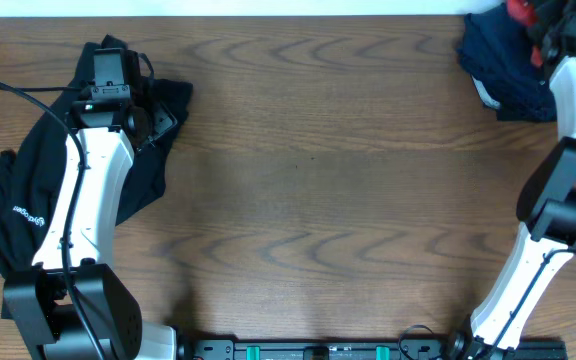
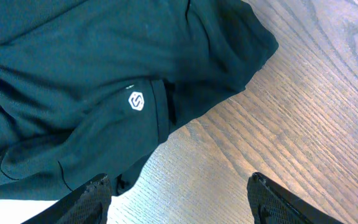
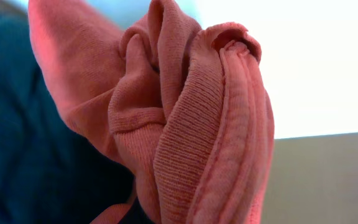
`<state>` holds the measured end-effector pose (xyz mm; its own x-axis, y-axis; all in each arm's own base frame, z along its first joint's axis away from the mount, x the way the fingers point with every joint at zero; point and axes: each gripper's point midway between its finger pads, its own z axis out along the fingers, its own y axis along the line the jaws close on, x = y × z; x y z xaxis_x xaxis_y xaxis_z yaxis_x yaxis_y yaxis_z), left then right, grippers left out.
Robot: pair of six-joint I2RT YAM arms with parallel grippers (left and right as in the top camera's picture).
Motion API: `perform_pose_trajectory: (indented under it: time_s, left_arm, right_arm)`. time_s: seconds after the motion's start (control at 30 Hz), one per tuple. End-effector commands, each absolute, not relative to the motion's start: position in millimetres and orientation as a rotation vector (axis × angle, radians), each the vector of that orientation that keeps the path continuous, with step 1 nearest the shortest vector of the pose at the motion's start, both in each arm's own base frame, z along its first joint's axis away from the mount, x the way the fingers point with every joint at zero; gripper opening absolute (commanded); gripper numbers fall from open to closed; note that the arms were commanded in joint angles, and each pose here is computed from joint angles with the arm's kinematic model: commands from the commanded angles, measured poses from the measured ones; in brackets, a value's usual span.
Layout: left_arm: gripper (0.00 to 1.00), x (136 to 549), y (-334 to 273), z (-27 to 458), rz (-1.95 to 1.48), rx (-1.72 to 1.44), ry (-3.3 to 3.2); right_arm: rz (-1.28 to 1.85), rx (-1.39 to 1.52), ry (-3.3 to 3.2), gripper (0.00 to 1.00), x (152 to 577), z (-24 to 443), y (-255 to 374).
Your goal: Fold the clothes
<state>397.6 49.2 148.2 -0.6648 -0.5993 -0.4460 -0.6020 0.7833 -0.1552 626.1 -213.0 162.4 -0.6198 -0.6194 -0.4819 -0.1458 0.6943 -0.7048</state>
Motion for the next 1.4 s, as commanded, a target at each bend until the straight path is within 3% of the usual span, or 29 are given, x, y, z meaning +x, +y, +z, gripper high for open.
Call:
perform_pose_trajectory:
  time_s: [0.0, 0.13, 0.2, 0.27, 0.4, 0.53, 0.63, 0.8, 1.37]
  left_arm:
    - [0.72, 397.6, 50.8, 141.4, 0.017, -0.921, 2.497]
    - [0.72, 399.4, 50.9, 142.3, 0.013, -0.919, 2.489]
    - [0.72, 399.1, 50.9, 142.2, 0.014, -0.92, 2.49]
    - [0.72, 398.3, 50.9, 141.7, 0.015, -0.921, 2.494]
    - [0.76, 398.3, 50.9, 141.7, 0.015, -0.921, 2.494]
    - [0.8, 398.2, 50.9, 141.7, 0.015, -0.921, 2.494]
    - [0.92, 398.3, 50.9, 141.7, 0.015, -0.921, 2.494]
    - [0.94, 398.3, 50.8, 141.7, 0.015, -0.921, 2.494]
    - [0.97, 398.4, 50.8, 141.8, 0.015, -0.921, 2.494]
  right_arm:
    - [-0.761, -0.57, 2.177, 0.07, 633.8, 147.3, -194.4]
    - [-0.673, -0.553, 2.2, 0.54, 637.8, 141.6, -157.9]
    - [-0.635, -0.569, 2.208, 0.65, 638.1, 142.3, -135.3]
    - [-0.581, -0.595, 2.219, 0.82, 636.4, 145.7, -101.0]
    - [-0.518, -0.625, 2.194, 0.98, 633.6, 166.0, -51.9]
    - [-0.433, -0.582, 2.159, 0.99, 624.1, 201.4, -6.3]
    - [-0.386, -0.569, 2.134, 0.99, 612.9, 227.7, 20.9]
    - [-0.38, -0.578, 2.085, 0.99, 605.0, 255.9, 34.2]
    - [-0.41, -0.364, 2.248, 0.99, 587.5, 228.7, -95.5]
